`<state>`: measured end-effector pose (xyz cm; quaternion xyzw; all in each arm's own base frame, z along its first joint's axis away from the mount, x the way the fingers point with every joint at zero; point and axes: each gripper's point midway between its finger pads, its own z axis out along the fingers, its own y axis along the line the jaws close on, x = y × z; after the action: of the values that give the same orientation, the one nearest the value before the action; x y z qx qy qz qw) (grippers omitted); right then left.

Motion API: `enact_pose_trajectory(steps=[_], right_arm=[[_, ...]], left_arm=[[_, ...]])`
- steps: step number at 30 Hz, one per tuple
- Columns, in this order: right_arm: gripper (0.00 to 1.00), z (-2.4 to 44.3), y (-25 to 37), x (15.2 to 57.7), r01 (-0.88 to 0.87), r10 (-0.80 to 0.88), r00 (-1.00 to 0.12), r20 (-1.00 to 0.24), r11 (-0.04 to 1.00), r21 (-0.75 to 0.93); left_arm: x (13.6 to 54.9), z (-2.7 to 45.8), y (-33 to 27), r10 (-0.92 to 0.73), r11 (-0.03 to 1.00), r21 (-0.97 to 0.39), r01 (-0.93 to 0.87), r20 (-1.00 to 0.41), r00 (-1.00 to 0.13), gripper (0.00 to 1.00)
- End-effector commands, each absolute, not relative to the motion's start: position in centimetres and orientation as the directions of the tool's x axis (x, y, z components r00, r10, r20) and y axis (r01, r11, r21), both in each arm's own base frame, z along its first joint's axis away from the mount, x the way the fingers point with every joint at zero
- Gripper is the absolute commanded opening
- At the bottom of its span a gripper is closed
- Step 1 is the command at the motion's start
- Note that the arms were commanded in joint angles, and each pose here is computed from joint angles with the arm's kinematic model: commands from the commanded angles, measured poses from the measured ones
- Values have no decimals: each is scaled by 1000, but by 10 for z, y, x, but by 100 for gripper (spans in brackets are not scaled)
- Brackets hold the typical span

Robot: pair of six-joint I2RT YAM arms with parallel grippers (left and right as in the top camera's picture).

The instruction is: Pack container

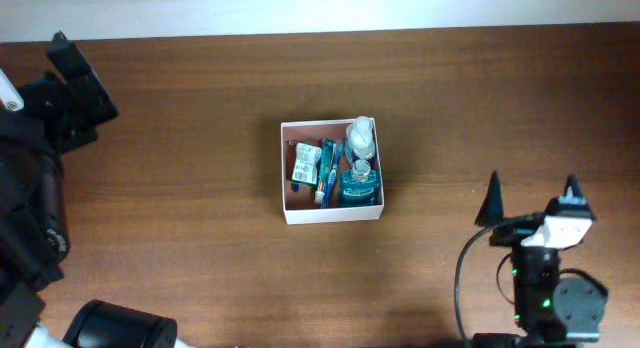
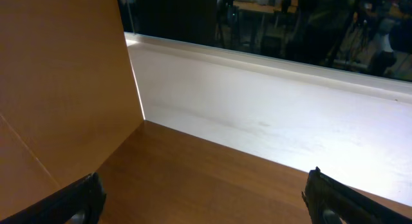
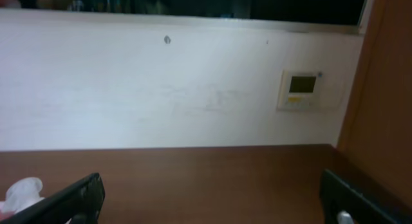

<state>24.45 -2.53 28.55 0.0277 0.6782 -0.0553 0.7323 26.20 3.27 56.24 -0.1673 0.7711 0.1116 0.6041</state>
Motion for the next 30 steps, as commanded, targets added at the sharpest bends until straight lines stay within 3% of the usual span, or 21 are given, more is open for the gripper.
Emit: enact_pose_trajectory(steps=[1, 13, 30], right_arm=[[99, 268, -21, 240, 94, 14, 109, -994, 995, 24], [99, 230, -18, 240, 71, 6, 227, -974, 997, 22], [99, 167, -8, 246, 37, 16, -31, -999, 999, 15]], left_arm=[[257, 565, 38, -113, 912, -19, -409, -972, -208, 99], [257, 565, 38, -113, 912, -19, -409, -972, -208, 99], [257, 565, 38, -113, 912, -19, -409, -972, -208, 99]])
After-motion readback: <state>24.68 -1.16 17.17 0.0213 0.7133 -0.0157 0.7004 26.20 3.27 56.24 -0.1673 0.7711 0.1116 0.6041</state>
